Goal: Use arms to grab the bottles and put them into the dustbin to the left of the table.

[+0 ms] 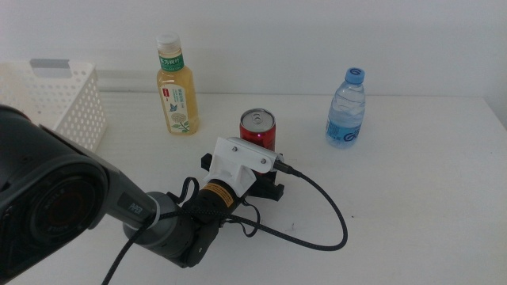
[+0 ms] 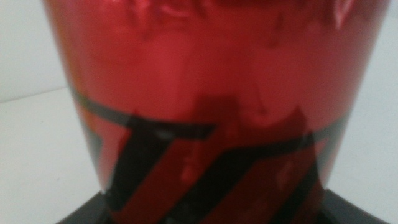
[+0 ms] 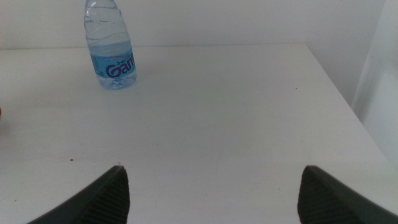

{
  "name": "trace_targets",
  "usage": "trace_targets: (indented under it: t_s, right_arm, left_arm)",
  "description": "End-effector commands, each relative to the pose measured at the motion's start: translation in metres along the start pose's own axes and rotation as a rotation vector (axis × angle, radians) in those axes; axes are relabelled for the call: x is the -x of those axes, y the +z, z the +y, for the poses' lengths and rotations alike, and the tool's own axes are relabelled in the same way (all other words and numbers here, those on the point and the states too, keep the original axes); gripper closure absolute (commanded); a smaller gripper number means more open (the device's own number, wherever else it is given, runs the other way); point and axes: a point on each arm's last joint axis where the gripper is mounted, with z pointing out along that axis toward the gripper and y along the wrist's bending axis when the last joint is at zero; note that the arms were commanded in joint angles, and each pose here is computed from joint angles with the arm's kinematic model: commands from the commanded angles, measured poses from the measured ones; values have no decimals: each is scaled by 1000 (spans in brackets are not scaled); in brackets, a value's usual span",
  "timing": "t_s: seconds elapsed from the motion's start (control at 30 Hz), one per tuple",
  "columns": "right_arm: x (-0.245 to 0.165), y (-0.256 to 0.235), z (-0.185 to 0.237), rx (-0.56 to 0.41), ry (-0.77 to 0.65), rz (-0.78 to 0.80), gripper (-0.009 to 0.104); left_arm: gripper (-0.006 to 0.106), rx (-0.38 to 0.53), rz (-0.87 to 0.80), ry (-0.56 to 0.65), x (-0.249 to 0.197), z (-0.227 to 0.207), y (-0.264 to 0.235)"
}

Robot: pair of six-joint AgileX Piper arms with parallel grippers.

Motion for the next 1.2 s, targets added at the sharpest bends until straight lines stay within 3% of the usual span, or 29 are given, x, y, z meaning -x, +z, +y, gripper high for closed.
trace_targets:
  t_s: [0.0,0.17,0.5,0.67,0.77,1.0,1.17]
  right_arm:
    - [0,0,0,-8,-11,-10,16]
    - [0,0,0,-8,-11,-10,16]
    - [0,0,0,-8,-11,-10,16]
    - [0,0,0,-8,-11,-10,16]
    - [0,0,0,-8,-11,-10,16]
    - [0,0,0,-8,-11,-10,16]
    - [0,0,0,-8,-11,-10,16]
  left_arm:
    - [60,-1,-18,-22,4,0,0]
    - [102,-16,-67,-13,37,-1,-21]
    - [102,-36,144,-37,127,-5,-86]
    - [102,-16,424,-95,163,1,-115]
    - [102,22,623,-69,185,19,-118]
    - [102,123,791,-35,248,84,-129]
    - [102,320,846,-53,272,155,-145]
